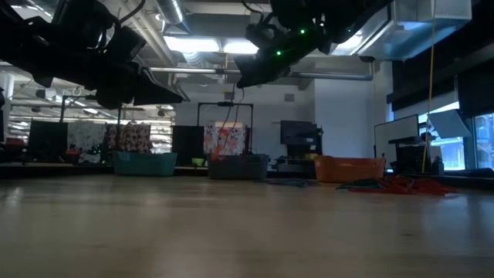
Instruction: Sort rubber bands into baskets
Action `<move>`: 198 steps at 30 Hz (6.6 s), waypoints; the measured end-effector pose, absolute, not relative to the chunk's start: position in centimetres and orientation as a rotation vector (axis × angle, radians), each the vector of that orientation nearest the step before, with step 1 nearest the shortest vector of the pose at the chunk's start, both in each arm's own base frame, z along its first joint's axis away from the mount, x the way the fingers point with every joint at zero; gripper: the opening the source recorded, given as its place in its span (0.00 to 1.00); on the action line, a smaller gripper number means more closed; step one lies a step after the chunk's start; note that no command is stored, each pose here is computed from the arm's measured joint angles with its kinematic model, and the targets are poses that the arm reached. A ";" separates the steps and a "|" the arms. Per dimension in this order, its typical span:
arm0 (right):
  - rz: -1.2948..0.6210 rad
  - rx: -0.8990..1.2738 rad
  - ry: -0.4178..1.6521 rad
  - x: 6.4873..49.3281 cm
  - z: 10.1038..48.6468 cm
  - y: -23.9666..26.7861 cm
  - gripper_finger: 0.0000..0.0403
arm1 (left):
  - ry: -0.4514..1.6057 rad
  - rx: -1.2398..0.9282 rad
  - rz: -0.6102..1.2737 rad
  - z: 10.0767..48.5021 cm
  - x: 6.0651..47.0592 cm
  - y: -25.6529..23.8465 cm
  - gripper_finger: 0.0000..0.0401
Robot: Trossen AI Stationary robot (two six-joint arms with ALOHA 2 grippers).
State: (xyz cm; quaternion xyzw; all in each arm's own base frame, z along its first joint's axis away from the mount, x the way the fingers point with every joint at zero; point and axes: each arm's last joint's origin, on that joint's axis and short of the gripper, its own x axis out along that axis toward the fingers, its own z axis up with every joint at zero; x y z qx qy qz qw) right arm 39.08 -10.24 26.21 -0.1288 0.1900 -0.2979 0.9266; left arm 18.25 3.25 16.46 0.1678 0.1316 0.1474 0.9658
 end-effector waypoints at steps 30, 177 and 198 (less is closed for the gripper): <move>-0.680 -0.467 0.536 39.0 25.9 -7.6 0.03 | 0.262 0.309 0.302 16.4 18.2 3.3 0.01; -0.422 -0.149 0.936 40.8 23.5 -15.6 0.43 | 0.250 0.246 0.231 16.4 18.3 3.0 0.28; -0.119 -0.043 0.972 41.2 18.2 -7.5 0.45 | 0.249 0.233 0.232 16.4 18.3 3.0 0.28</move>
